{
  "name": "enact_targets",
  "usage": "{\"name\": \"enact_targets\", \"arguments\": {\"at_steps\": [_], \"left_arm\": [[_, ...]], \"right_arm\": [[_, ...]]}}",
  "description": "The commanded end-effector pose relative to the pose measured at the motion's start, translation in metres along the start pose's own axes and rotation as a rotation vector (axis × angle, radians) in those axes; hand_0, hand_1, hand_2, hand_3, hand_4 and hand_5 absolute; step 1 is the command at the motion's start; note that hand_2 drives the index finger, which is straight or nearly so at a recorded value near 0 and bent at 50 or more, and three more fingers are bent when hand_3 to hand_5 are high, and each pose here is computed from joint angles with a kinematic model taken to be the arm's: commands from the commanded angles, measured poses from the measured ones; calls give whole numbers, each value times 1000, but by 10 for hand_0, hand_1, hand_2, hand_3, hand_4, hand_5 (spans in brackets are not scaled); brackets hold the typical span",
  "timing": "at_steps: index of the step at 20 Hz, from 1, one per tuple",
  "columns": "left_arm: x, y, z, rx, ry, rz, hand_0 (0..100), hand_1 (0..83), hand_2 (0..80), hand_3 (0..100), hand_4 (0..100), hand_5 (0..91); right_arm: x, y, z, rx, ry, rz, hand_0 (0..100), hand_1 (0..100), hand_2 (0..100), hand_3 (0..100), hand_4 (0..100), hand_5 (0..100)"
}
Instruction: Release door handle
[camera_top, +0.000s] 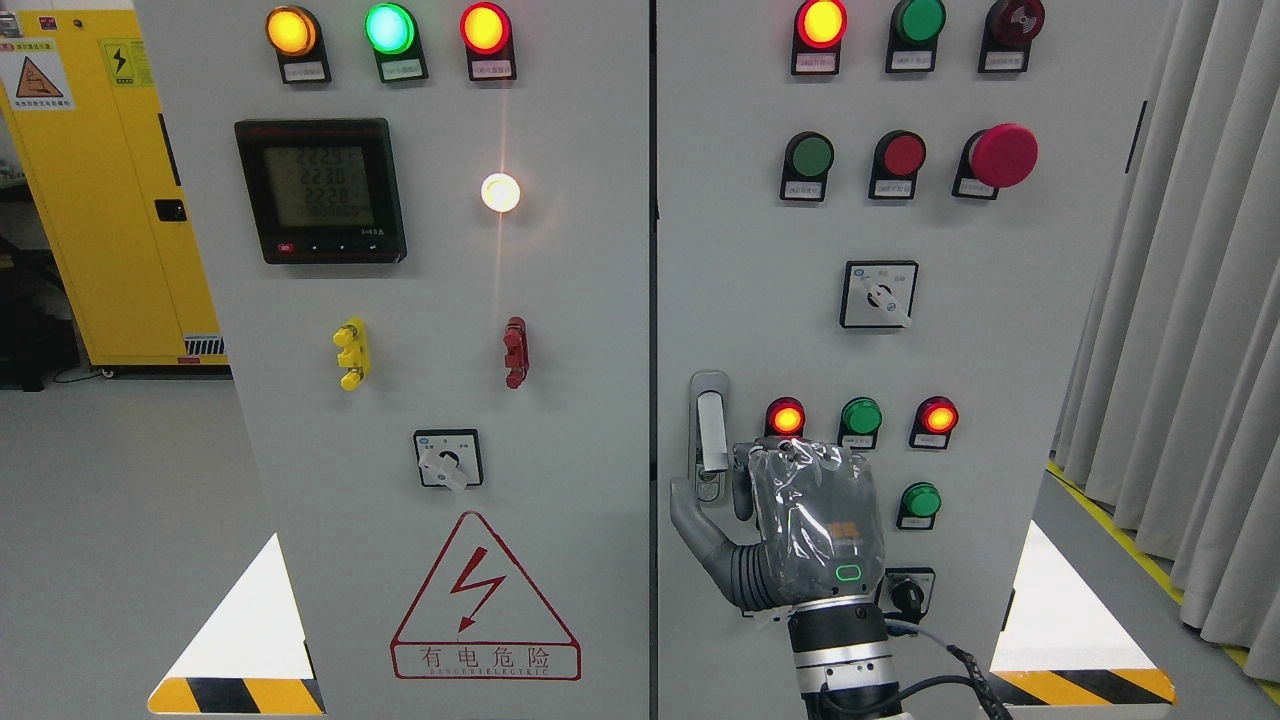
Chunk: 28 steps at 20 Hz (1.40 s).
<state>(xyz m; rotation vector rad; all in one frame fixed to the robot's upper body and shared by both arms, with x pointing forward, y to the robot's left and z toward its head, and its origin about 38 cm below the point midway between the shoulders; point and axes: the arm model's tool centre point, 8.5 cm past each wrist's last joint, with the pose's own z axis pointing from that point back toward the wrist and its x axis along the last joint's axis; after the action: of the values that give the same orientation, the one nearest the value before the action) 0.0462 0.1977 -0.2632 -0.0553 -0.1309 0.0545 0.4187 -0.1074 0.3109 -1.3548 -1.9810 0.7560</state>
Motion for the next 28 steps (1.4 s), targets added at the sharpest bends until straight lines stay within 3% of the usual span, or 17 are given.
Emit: {"name": "enact_targets", "arguments": {"at_steps": [1,28], "left_arm": [[0,0,0,0,-1,0,120,556,0,0,0,0],[0,0,0,0,-1,0,120,556,0,0,0,0]], "right_arm": [[-2,5,-4,11,5,5,349,348,929,1000,962,905],[-9,6,-9,11,24,14,461,376,925,1000,960,903]]}}
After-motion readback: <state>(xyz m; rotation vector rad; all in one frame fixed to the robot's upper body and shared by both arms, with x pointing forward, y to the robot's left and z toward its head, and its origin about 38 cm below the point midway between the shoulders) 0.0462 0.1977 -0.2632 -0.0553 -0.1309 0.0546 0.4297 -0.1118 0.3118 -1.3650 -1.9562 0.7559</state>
